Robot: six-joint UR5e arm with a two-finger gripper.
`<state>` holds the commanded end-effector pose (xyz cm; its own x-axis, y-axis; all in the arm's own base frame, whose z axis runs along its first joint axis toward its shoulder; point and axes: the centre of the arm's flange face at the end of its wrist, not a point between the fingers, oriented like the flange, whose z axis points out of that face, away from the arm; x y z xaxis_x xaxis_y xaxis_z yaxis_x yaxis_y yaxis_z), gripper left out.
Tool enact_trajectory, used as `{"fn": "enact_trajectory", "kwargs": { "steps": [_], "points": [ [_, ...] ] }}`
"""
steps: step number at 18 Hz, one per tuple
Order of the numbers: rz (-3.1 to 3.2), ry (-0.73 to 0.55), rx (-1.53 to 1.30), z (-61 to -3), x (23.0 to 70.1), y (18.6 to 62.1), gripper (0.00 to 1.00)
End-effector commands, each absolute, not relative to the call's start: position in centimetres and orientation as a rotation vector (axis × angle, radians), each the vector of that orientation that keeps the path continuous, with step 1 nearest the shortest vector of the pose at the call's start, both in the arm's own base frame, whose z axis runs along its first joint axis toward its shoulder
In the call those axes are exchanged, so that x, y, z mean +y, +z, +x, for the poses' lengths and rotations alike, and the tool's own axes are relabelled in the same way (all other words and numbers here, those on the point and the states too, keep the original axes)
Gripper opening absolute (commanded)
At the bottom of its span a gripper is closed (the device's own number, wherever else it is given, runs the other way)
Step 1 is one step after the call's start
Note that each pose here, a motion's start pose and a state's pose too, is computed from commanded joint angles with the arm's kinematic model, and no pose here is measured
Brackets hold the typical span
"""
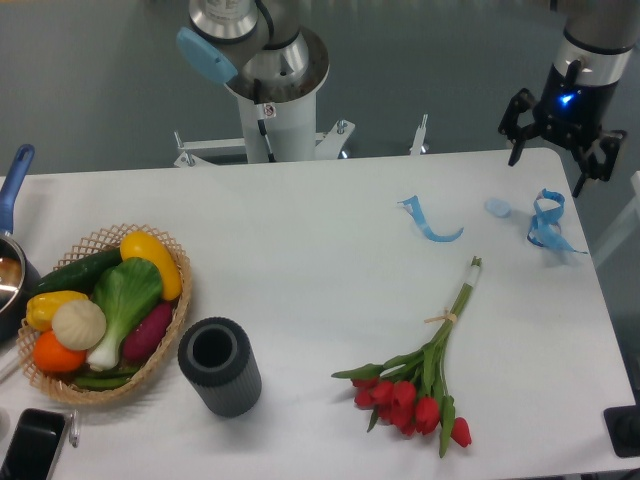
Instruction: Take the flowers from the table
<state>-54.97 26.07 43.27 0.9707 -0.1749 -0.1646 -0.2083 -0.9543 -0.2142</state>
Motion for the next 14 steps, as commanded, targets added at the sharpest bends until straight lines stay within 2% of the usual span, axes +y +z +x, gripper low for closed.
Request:
{"fn": "enact_trajectory", "kwargs": {
  "steps": [2,4,9,14],
  "points": [
    [-2.861,0.231,0.182,-54.6,26.9,42.8,1.0],
    [-2.863,0.198,0.125,-54.2,28.2,42.0,1.0],
    [-2.879,0.055,0.102,-53.1,32.2,37.1,1.0],
    [-2.863,0.092,-0.005,-53.2,37.2,33.5,1.0]
  ]
}}
